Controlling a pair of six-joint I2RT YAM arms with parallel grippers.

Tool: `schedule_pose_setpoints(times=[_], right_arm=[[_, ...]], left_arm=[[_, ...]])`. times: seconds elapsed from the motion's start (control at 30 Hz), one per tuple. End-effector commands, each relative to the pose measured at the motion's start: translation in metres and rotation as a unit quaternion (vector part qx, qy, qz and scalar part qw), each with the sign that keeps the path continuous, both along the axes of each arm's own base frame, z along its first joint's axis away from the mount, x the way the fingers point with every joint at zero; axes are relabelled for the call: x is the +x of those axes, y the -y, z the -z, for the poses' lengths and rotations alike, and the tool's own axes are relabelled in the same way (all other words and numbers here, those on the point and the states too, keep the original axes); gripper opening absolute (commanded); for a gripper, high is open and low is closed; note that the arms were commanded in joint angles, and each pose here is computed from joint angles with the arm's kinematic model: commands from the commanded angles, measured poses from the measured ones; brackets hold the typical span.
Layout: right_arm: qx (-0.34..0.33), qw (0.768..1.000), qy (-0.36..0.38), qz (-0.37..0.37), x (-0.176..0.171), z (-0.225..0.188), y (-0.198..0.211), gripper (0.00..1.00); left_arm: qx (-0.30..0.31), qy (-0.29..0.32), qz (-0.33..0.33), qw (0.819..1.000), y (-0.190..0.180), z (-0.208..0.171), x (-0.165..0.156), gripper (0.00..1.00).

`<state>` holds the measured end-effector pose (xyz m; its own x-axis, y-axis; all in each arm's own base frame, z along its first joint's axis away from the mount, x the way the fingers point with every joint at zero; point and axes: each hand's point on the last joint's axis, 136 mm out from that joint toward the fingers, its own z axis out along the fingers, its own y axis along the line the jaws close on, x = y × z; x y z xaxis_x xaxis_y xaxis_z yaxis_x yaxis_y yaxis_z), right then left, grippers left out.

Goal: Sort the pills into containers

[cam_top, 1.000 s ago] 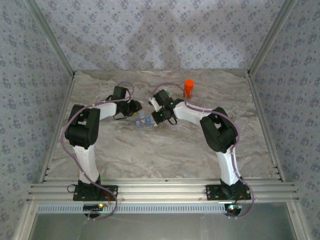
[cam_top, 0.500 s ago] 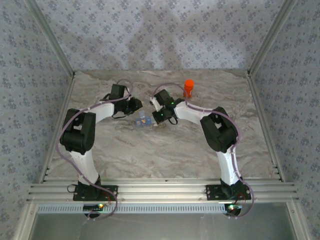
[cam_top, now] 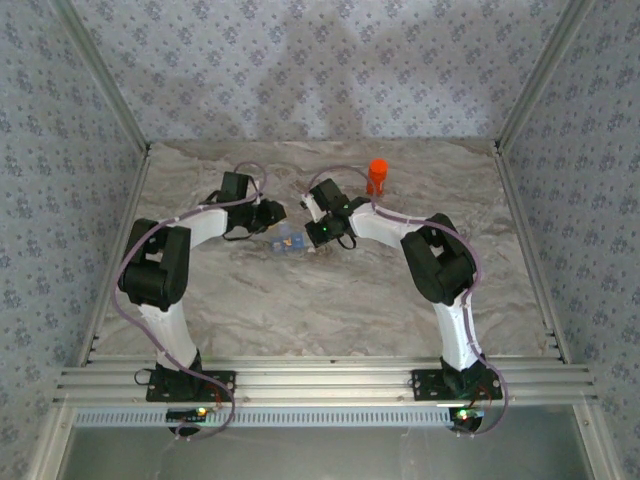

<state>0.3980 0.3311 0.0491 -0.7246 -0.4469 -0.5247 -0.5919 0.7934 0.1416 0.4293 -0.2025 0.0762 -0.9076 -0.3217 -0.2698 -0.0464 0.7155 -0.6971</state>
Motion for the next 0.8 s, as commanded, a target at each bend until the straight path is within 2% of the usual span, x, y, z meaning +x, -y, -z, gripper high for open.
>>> schedule_pose_setpoints(times=[0.0, 0.17, 0.47, 0.77], right_arm=[[-0.019, 0.999, -0.031, 0.008, -0.011, 0.018, 0.013, 0.11], [-0.021, 0.999, -0.032, 0.008, -0.011, 0.021, 0.013, 0.11], [-0.022, 0.999, -0.035, 0.008, -0.011, 0.023, 0.014, 0.11], [-0.023, 0.999, -0.039, 0.010, -0.010, 0.027, 0.015, 0.11]], left_arm=[[-0.010, 0.009, 0.003, 1.000, -0.009, -0.001, 0.004, 0.29], [-0.041, 0.012, 0.040, 0.998, 0.008, 0.002, 0.002, 0.31], [-0.040, 0.004, 0.059, 0.997, 0.023, 0.017, 0.002, 0.31], [-0.060, 0.031, 0.088, 0.994, 0.036, -0.002, -0.009, 0.31]])
